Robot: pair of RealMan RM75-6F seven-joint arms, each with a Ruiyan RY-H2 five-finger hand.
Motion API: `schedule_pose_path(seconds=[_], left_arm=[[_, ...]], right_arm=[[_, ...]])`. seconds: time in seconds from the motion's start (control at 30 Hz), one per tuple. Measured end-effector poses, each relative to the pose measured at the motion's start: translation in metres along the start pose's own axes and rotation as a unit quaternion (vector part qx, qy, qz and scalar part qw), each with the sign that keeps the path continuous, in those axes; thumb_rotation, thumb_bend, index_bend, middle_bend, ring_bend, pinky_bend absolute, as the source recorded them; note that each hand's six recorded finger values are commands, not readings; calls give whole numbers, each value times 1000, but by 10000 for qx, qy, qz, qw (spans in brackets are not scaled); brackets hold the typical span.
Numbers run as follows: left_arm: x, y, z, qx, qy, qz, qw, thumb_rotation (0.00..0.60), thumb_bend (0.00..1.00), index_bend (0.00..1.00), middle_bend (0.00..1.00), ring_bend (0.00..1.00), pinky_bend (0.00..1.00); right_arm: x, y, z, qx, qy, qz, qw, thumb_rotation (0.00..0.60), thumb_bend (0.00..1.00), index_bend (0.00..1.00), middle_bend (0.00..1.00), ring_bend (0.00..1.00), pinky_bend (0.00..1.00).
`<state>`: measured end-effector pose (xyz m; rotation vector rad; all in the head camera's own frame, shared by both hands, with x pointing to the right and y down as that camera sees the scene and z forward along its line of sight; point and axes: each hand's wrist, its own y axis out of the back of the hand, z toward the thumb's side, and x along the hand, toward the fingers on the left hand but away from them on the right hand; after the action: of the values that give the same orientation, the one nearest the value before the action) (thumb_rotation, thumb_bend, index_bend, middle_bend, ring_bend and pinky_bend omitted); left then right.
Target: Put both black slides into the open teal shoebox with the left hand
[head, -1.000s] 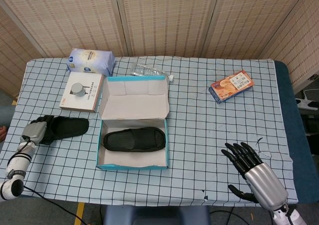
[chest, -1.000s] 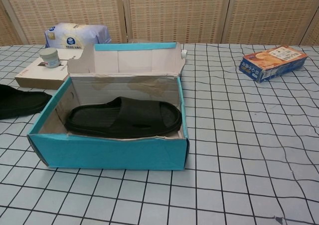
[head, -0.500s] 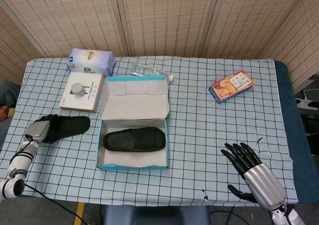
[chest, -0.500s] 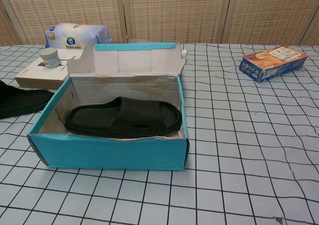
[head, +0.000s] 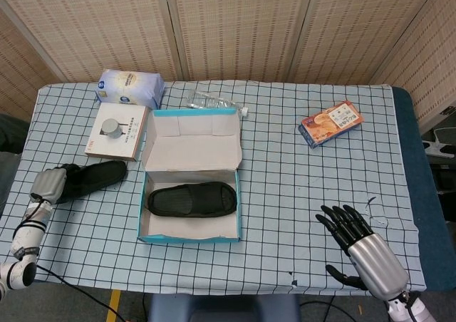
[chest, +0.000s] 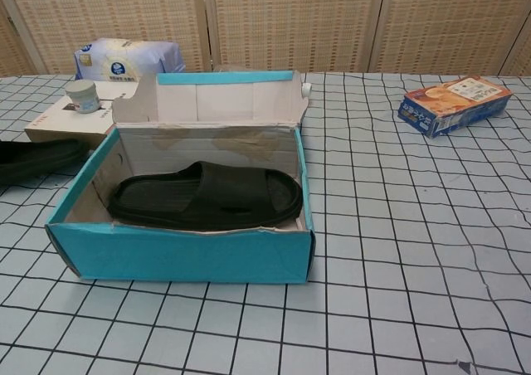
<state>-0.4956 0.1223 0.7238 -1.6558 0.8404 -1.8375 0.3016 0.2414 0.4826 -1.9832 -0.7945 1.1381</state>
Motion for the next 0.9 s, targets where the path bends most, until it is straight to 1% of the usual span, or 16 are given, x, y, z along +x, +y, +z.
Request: schedule_pose_path(seconds=[0.17,0.23,0.37,0.53,0.57,0.6,0.67,0.8,0.9], left_arm=[[-4,4,-4,28,-42,213,9998,600,507,674,686,609,698],[-6,7,-7,44,-48,347,9994,600,526,695,706,630,717],[-8,13,-10,-58,-93,548,9984,600,555,732,741,662,746],[-12,32,-12,-93,-227,1039,9943,600,557,734,743,663,750],[-13,36,-12,-111,-261,1136,9931,600,557,734,743,663,750],[-15,43,-10,-144,-325,1308,9908,600,557,734,743,663,749],[-17,51,-9,-182,-401,1491,9878,600,558,734,743,663,749],[-27,76,2,-306,-703,2012,9765,600,558,734,742,663,748],[-36,87,15,-422,-976,2198,9697,600,557,733,742,663,748]], right_arm=[[-1,-2,1,8,17,32,10000,589,157,0,0,0,0],[-1,-3,1,4,23,57,10000,590,157,0,0,0,0],[-1,-5,1,-5,16,83,10000,589,158,0,0,0,0],[-3,-9,-1,-16,-10,135,9999,589,157,0,0,0,0],[-3,-10,-1,-15,-15,151,9999,589,157,0,0,0,0],[-3,-11,-1,-16,-17,171,9999,589,157,0,0,0,0],[-3,-12,-2,-19,-32,198,9998,589,157,0,0,0,0],[-4,-15,-3,-39,-64,234,9997,589,158,0,0,0,0],[-5,-17,-4,-65,-77,248,9996,588,157,0,0,0,0]])
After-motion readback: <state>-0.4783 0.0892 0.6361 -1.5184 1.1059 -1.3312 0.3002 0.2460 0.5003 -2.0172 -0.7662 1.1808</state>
